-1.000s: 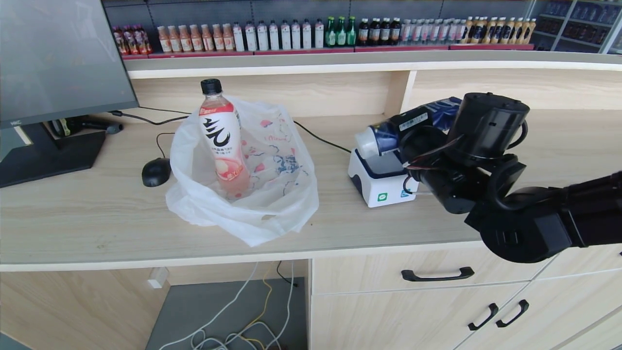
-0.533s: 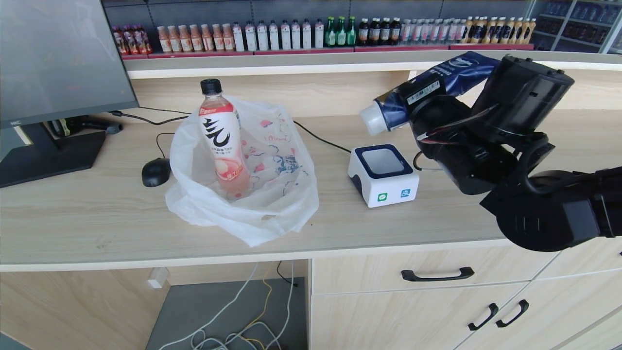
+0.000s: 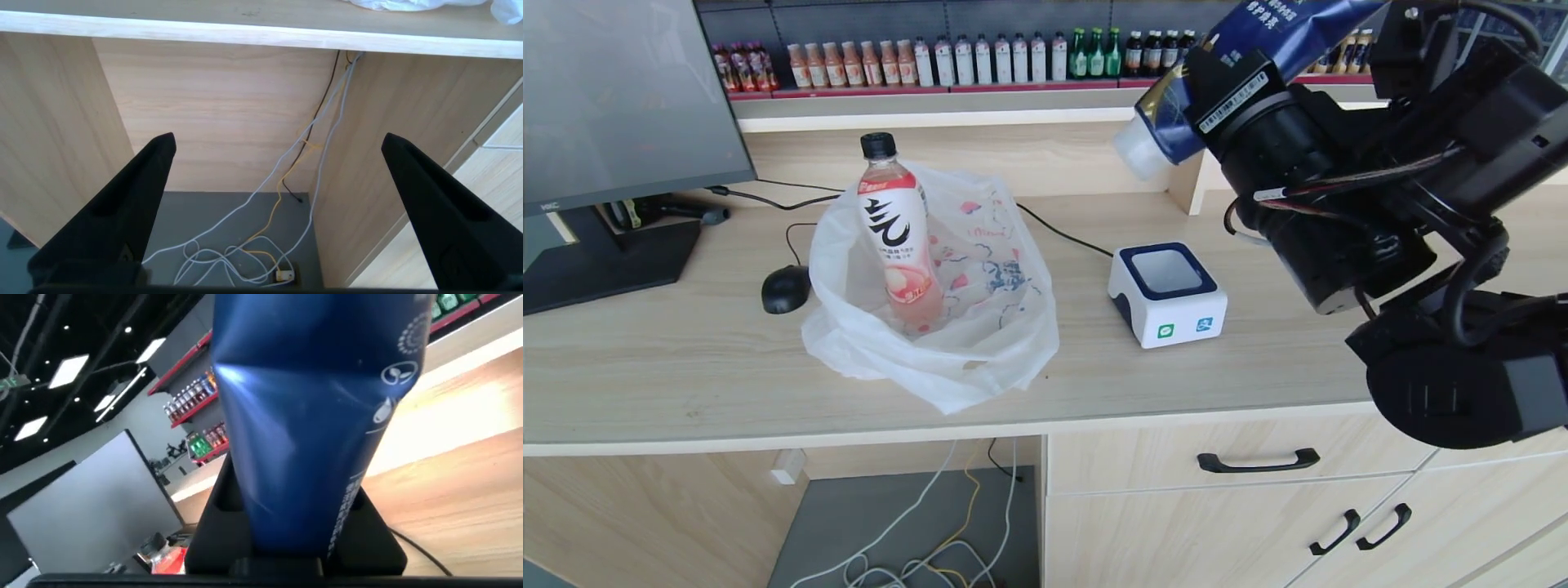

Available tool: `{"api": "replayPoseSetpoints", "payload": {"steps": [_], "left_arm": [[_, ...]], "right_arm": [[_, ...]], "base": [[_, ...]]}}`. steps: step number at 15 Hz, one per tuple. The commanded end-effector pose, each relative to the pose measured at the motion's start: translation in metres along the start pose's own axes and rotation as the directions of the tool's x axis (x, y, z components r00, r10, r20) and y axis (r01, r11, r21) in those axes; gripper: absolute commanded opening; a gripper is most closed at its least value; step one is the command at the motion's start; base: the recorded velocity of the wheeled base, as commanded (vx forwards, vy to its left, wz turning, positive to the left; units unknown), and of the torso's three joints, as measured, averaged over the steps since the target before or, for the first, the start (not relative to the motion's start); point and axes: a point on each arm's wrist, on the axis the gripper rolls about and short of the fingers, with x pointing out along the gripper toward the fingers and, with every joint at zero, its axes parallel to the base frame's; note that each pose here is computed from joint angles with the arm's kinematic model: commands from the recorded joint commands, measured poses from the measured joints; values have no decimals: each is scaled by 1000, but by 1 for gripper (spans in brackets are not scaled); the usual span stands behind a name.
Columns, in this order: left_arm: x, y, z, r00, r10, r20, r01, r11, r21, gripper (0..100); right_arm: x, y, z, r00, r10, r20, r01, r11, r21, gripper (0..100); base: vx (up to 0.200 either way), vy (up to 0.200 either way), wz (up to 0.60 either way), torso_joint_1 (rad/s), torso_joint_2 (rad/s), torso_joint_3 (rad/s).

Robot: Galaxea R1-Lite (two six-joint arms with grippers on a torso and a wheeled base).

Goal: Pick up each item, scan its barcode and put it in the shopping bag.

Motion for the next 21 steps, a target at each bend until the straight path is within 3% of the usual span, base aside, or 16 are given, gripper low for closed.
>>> {"api": "replayPoseSetpoints", "payload": {"steps": [1, 4, 9, 13, 17, 21], "left_arm": [[0, 0, 0, 1000, 1, 1, -1, 1000, 0, 100], [0, 0, 0, 1000, 1, 0, -1, 1000, 2, 100], [0, 0, 0, 1000, -1, 1, 1, 1000, -2, 100], [0, 0, 0, 1000, 1, 0, -1, 1000, -2, 100], [0, 0, 0, 1000, -1, 0, 1, 1000, -2, 100], [0, 0, 0, 1000, -1, 0, 1, 1000, -3, 100]], "right_arm": [[-11, 13, -6, 999, 39, -10, -39, 999, -32, 0], [-34, 24, -27, 993, 95, -73, -104, 985, -136, 0], [-54, 14, -49, 984, 163, -72, -177, 943, -282, 0], [-58, 1, -60, 984, 148, -103, -178, 893, -414, 0], [-60, 0, -67, 975, 179, -134, -220, 868, -444, 0], [-64, -2, -77, 934, 288, -209, -352, 835, -422, 0]], "base": [[0, 0, 0, 0, 0, 0], [0, 0, 0, 0, 0, 0], [0, 0, 0, 0, 0, 0], [0, 0, 0, 0, 0, 0], [0, 0, 0, 0, 0, 0], [0, 50, 0, 2, 1, -1]]}}
